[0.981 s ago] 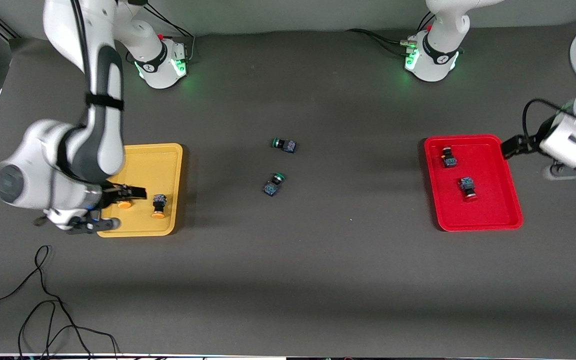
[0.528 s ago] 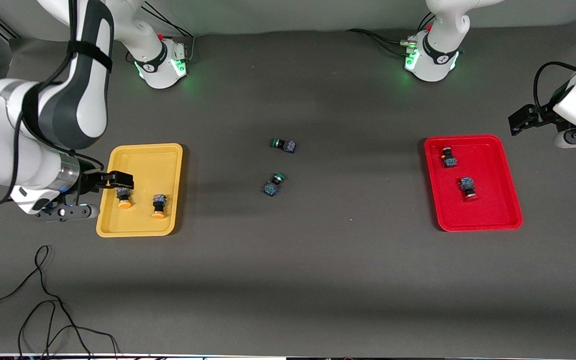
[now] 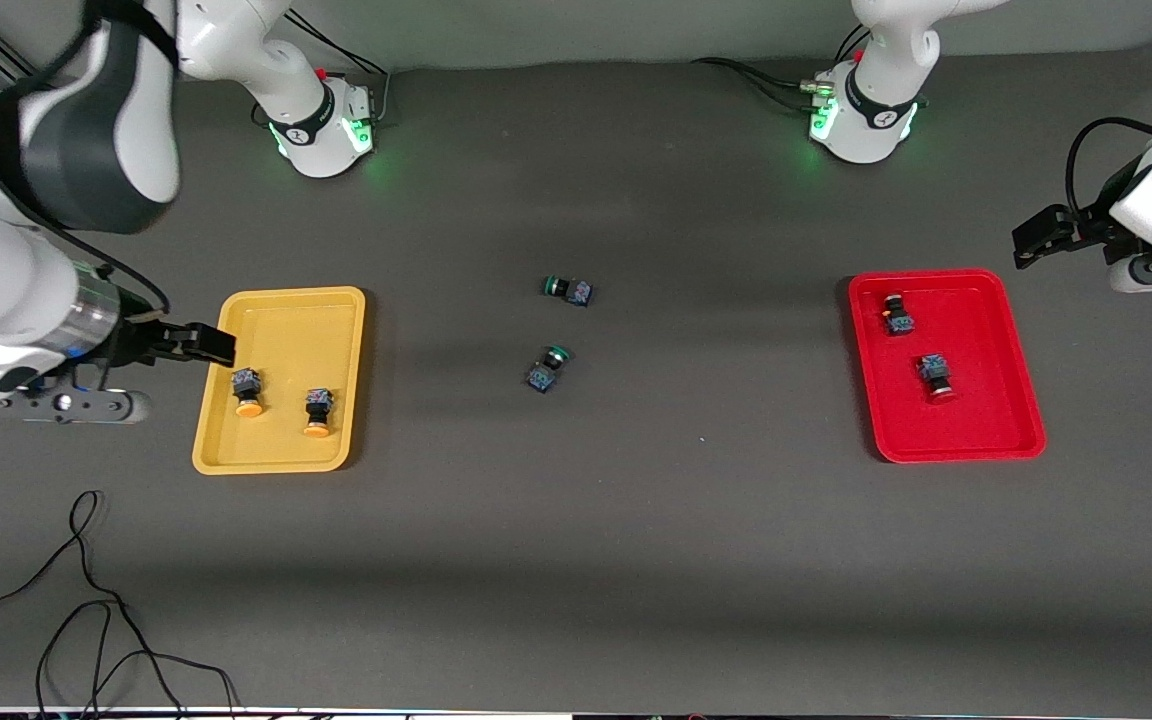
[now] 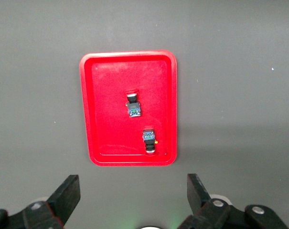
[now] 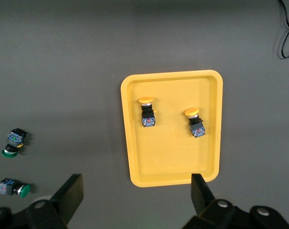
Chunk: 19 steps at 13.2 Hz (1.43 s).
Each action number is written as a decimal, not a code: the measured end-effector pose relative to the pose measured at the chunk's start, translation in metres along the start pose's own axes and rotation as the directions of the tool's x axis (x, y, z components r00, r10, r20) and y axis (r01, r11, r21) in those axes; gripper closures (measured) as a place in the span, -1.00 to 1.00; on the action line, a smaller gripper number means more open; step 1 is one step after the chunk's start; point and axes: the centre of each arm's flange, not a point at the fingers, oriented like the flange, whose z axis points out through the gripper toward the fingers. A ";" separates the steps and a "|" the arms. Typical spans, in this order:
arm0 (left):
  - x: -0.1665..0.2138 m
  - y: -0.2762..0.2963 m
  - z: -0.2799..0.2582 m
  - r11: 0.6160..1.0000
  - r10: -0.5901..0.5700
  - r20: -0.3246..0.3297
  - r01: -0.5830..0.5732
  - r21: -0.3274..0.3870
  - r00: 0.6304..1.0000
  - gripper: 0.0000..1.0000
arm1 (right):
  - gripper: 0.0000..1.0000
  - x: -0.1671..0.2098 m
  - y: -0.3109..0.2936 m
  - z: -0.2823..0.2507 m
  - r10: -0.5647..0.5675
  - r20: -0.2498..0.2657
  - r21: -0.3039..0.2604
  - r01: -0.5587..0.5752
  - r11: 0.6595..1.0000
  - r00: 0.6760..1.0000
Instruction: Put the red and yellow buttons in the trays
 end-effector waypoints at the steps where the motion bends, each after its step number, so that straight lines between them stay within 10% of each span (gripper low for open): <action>1: 0.000 0.000 -0.003 1.000 0.004 -0.004 -0.004 0.000 1.000 -1.00 | -1.00 -0.003 0.009 -0.007 0.000 -0.003 0.014 0.001 1.000 1.000; 10: -0.001 -0.003 -0.004 1.000 0.026 0.004 -0.026 -0.001 1.000 -1.00 | -1.00 -0.041 0.093 -0.043 0.040 -0.033 0.115 -0.036 0.993 0.999; 19: -0.001 -0.005 -0.004 1.000 0.026 0.005 -0.026 -0.002 1.000 -1.00 | -1.00 -0.055 0.101 -0.056 0.040 -0.062 0.067 -0.036 0.997 0.997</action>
